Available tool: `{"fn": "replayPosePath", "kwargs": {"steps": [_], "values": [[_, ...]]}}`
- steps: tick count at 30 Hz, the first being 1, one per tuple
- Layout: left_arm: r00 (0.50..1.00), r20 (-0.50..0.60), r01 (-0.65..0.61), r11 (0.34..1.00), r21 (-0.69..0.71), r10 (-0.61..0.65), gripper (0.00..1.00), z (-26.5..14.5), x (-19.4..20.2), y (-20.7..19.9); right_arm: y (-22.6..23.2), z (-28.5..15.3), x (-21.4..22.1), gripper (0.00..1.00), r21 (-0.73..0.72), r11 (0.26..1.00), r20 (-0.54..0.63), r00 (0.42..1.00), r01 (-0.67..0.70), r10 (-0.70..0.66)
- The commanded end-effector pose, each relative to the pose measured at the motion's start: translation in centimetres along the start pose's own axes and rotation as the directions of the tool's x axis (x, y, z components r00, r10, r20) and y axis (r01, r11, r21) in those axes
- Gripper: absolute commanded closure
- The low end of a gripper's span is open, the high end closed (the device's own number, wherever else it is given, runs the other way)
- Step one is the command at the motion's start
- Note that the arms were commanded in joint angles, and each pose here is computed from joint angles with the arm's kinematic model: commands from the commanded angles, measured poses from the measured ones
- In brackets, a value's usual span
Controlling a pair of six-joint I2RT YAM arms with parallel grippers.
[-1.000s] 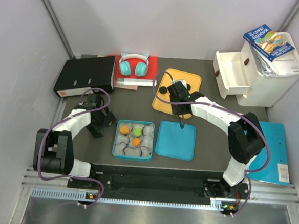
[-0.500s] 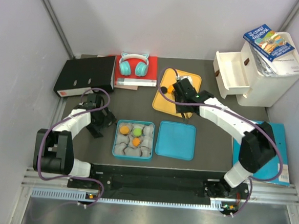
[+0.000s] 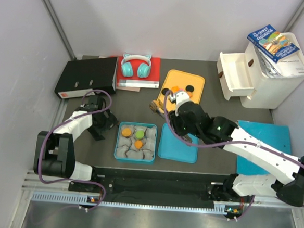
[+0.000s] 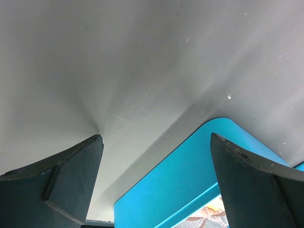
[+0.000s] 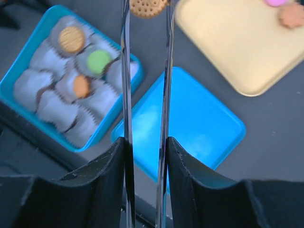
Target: Pack the cookies
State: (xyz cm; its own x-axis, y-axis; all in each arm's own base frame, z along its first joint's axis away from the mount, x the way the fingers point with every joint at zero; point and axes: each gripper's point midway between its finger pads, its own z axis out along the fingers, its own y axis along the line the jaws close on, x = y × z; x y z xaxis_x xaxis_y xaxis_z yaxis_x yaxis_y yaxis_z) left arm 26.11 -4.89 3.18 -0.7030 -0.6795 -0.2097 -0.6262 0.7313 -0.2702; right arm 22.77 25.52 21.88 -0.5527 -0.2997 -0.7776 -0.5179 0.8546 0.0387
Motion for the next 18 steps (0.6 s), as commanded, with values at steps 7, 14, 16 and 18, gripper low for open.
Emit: {"fn": "replayPosePath", "kwargs": {"steps": [7, 14, 16, 18], "values": [[0.999, 0.030, 0.012, 1.000, 0.012, -0.012, 0.02, -0.5, -0.9, -0.5, 5.8, -3.7, 4.0, 0.73, -0.152, 0.983, -0.039, 0.994, 0.099, -0.106], [0.999, 0.031, 0.015, 1.000, 0.011, -0.015, 0.02, -0.5, -0.8, -0.4, 7.4, -3.6, 7.5, 0.73, -0.175, 0.977, -0.119, 0.982, 0.126, -0.148], [0.999, 0.030, 0.013, 1.000, 0.014, -0.013, 0.02, -0.5, -0.8, -0.4, 7.5, -3.7, 7.9, 0.74, -0.174, 0.976, -0.127, 0.980, 0.130, -0.153], [0.999, 0.030, 0.013, 1.000, 0.012, -0.013, 0.02, -0.5, -0.7, -0.3, 7.4, -3.8, 8.3, 0.74, -0.173, 0.977, -0.137, 0.979, 0.125, -0.150]]}}
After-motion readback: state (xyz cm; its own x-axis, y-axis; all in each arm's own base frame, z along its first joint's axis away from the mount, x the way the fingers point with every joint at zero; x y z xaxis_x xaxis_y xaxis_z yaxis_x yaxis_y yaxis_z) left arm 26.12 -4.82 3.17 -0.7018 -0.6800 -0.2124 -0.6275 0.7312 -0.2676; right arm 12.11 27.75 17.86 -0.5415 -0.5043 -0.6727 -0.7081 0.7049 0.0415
